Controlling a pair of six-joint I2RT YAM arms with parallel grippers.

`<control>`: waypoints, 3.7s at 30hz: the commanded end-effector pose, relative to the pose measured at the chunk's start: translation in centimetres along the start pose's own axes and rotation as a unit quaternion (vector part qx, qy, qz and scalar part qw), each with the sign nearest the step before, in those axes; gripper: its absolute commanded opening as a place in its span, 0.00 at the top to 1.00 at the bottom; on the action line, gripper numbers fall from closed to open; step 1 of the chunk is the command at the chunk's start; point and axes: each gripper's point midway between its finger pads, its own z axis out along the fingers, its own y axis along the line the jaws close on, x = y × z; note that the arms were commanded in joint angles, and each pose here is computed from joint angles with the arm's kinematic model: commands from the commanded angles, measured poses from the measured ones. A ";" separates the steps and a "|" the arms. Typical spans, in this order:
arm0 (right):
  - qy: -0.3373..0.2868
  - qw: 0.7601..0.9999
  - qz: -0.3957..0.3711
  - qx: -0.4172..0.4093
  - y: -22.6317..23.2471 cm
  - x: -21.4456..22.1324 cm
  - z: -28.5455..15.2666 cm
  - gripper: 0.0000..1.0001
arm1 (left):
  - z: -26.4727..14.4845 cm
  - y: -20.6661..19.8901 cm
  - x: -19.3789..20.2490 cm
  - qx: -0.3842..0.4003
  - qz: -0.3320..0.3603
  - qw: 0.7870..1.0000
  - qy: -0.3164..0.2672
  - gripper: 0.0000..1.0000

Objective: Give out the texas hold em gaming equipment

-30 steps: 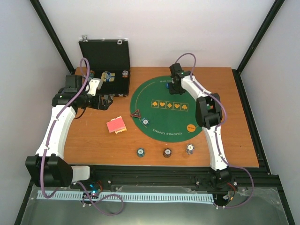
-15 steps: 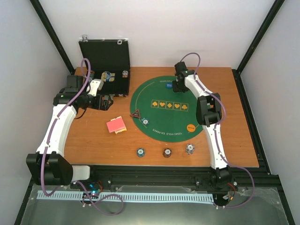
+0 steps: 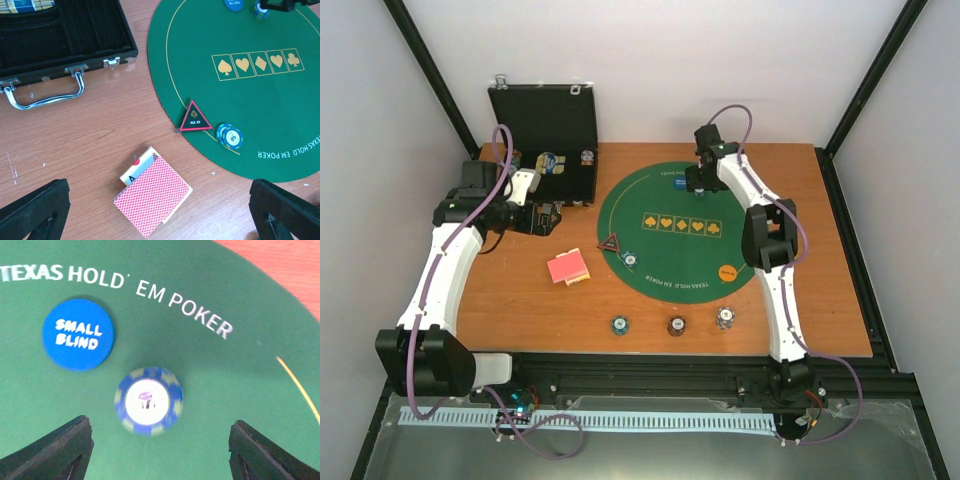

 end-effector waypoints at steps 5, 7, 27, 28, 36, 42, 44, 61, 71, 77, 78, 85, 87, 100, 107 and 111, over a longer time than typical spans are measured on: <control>-0.078 0.994 -0.082 -0.001 8.0 3.4 -14.5 0.25 | -1.4 0.0 -0.4 -0.013 0.004 1.000 -0.013 0.00; -0.091 0.989 -0.113 -0.026 11.4 7.1 -17.5 0.25 | -1.5 -0.1 -0.2 -0.014 0.004 1.000 -0.014 0.00; 0.020 0.955 -0.258 -0.145 26.4 33.9 -20.7 0.18 | -1.3 0.1 -0.1 -0.017 -0.008 1.000 -0.012 0.00; 0.026 0.953 -0.261 -0.148 26.6 34.2 -20.4 0.18 | -1.3 0.2 -0.1 -0.017 -0.008 1.000 -0.011 0.00; 0.060 0.946 -0.283 -0.144 27.5 36.0 -17.7 0.21 | -1.5 0.2 -0.4 -0.020 -0.007 1.000 -0.016 0.00; 0.072 0.945 -0.286 -0.140 27.3 36.9 -16.3 0.25 | -1.6 0.1 -0.5 -0.019 -0.006 1.000 -0.016 0.00; 0.074 0.945 -0.287 -0.139 27.3 37.1 -16.1 0.27 | -1.6 0.1 -0.6 -0.020 -0.006 1.000 -0.017 0.00; 0.084 0.946 -0.287 -0.126 27.0 37.5 -14.3 0.40 | -2.3 -0.5 -1.2 -0.010 -0.007 1.000 -0.028 0.00; 0.075 0.946 -0.287 -0.129 27.2 36.8 -15.1 0.45 | -2.2 -0.4 -0.7 -0.010 -0.009 1.000 -0.024 0.00; 0.072 0.946 -0.287 -0.133 27.4 36.6 -15.4 0.52 | -2.2 -0.6 -0.7 -0.007 -0.011 1.000 -0.025 0.00; 0.072 0.946 -0.287 -0.133 27.4 36.5 -15.4 0.53 | -2.2 -0.6 -0.7 -0.006 -0.011 1.000 -0.025 0.00; 0.072 0.945 -0.288 -0.135 27.5 36.5 -15.6 0.54 | -2.1 -0.6 -0.4 -0.005 -0.012 1.000 -0.021 0.00; 0.070 0.946 -0.287 -0.137 27.6 36.3 -15.8 0.52 | -2.0 -0.6 -0.3 -0.005 -0.012 1.000 -0.021 0.00; 0.065 0.946 -0.286 -0.138 27.6 36.0 -16.3 0.52 | -2.1 -0.7 -0.3 -0.003 -0.012 1.000 -0.022 0.00; 0.073 0.946 -0.287 -0.134 27.3 36.6 -15.6 0.53 | -2.2 -0.6 -0.3 -0.007 -0.011 1.000 -0.023 0.00; 0.078 0.946 -0.285 -0.135 27.1 36.9 -15.1 0.55 | -2.3 -0.6 -0.4 -0.007 -0.010 1.000 -0.025 0.00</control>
